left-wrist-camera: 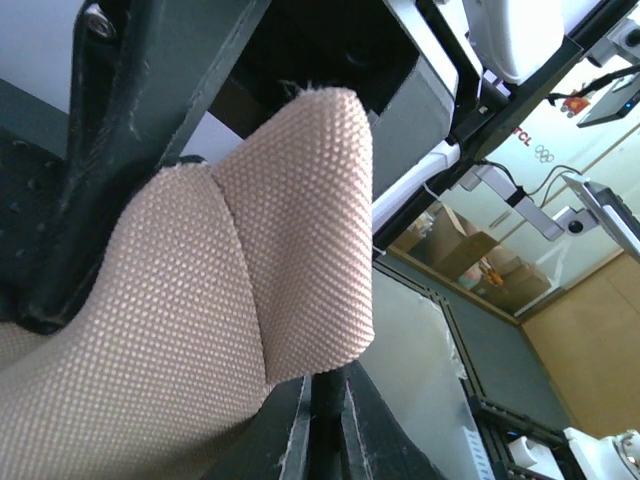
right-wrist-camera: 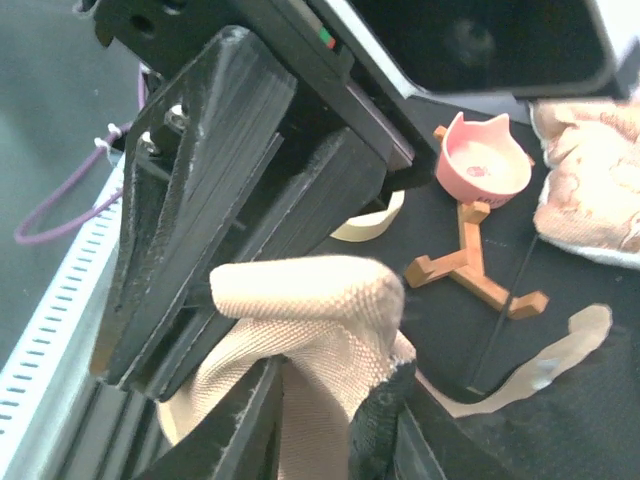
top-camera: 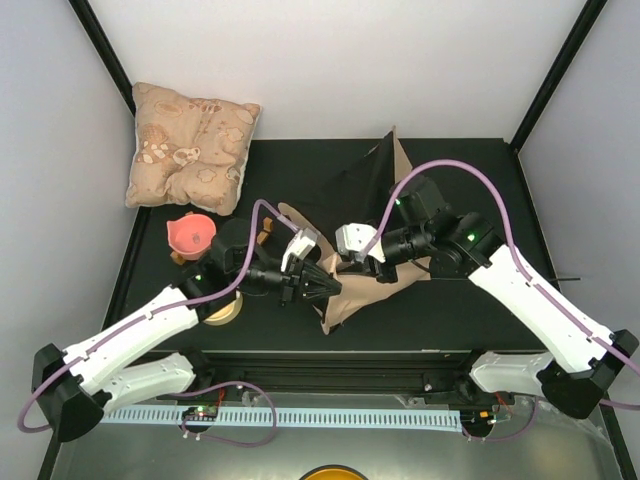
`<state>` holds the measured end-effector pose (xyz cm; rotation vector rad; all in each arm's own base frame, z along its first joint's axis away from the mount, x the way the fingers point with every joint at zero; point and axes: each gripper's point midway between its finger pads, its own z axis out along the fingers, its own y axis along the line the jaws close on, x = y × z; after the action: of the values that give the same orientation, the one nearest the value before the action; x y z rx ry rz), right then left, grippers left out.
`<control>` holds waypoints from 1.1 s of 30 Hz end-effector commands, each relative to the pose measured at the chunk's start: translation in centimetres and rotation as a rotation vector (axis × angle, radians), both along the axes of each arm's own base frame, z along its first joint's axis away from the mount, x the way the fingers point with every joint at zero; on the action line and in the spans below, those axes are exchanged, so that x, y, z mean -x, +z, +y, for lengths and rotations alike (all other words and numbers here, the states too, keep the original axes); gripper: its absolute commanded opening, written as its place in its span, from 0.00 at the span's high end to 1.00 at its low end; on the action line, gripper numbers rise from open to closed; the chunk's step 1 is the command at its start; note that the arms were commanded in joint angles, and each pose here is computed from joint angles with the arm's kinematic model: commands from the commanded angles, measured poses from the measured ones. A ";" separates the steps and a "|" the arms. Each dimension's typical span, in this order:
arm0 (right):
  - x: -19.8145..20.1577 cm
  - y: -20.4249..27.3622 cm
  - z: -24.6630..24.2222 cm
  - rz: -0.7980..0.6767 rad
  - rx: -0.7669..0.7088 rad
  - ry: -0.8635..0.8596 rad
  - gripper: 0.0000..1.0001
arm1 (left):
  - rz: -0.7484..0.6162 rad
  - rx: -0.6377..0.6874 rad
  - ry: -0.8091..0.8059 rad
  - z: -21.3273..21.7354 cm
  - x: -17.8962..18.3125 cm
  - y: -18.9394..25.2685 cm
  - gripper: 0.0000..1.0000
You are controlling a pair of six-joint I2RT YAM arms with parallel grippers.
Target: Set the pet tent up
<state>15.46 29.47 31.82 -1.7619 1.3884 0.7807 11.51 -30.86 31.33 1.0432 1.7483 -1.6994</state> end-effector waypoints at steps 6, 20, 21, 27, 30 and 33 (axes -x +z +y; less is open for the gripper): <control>-0.9 2.4 -0.3 0.021 -0.072 -0.161 0.58 | -0.002 -0.151 0.159 1.4 -1.6 -1.7 0.98; -2.9 8.3 -5.7 0.052 -0.365 -0.578 0.48 | 0.052 -0.337 0.762 11.5 -8.9 -4.8 0.98; -2.9 8.3 -6.1 0.067 -0.378 -0.606 0.42 | 0.066 -0.344 0.805 12.5 -9.4 -4.9 0.98; -1.8 7.5 -8.0 0.149 -0.527 -0.677 0.36 | 0.185 -0.317 1.031 17.8 -11.5 -6.1 0.98; -0.1 6.2 -7.4 0.214 -0.601 -0.586 0.35 | 0.276 -0.269 1.096 19.7 -12.7 -6.9 0.98; 1.5 4.9 -6.6 0.266 -0.630 -0.479 0.34 | 0.327 -0.158 1.140 21.4 -13.9 -6.5 0.98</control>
<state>15.51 21.80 35.86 -0.8342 1.5555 0.8729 24.66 -11.45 26.17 -0.0700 2.0612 -0.9101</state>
